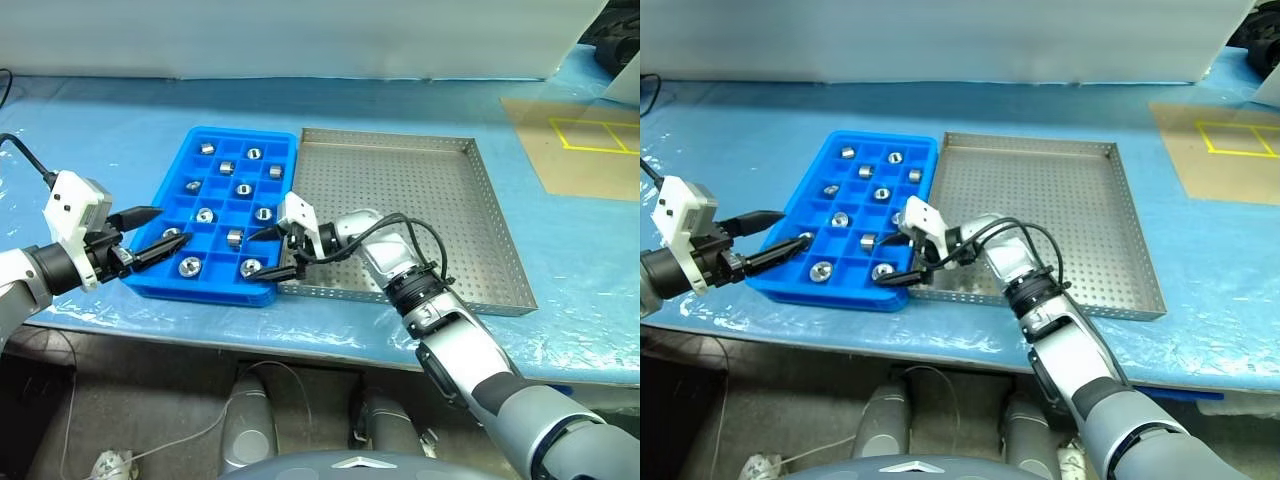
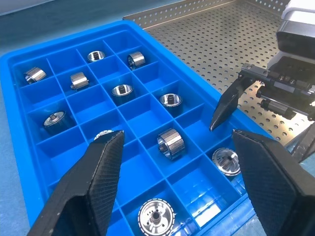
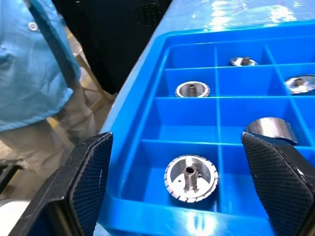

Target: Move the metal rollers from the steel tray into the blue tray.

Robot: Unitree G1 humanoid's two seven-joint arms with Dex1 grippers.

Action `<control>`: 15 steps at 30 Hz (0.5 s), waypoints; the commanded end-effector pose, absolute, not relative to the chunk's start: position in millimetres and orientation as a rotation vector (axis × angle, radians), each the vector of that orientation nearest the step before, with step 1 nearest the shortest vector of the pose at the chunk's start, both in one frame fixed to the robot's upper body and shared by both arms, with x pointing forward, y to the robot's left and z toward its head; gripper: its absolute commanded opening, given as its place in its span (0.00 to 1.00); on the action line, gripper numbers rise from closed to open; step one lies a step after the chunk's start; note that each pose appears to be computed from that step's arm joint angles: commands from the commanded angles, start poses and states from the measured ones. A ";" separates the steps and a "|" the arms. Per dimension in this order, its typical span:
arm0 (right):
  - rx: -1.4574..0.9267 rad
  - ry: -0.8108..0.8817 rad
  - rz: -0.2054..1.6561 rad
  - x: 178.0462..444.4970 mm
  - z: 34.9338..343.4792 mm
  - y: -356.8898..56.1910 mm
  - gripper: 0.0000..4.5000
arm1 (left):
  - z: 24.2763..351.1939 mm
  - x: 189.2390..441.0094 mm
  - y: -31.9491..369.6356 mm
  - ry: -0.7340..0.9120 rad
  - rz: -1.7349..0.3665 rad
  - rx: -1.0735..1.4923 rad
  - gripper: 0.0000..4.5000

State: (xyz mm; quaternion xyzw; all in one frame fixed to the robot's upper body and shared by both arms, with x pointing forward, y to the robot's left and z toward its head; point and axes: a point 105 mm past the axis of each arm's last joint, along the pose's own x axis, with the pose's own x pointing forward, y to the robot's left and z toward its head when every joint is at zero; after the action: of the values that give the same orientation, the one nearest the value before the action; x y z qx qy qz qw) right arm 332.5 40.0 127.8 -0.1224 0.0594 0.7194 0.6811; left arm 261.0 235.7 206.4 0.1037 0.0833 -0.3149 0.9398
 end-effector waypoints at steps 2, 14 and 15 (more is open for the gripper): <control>-0.278 -0.032 1.546 344.8 182.5 14.0 0.97 | 219.3 266.2 234.2 0.125 -0.663 0.256 0.83; -0.247 0.030 1.190 362.5 174.9 -63.3 0.97 | 178.5 306.2 205.1 0.125 -0.714 0.169 0.83; -0.239 0.031 1.178 361.1 175.1 -64.8 0.97 | 177.2 309.6 201.9 0.119 -0.723 0.164 0.83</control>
State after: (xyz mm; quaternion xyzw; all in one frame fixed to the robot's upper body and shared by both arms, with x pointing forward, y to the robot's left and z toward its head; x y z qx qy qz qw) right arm 363.6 -66.9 149.7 -0.1104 0.0579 0.5576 0.8207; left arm 305.1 205.2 166.7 0.0634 0.0848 -0.3511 0.9304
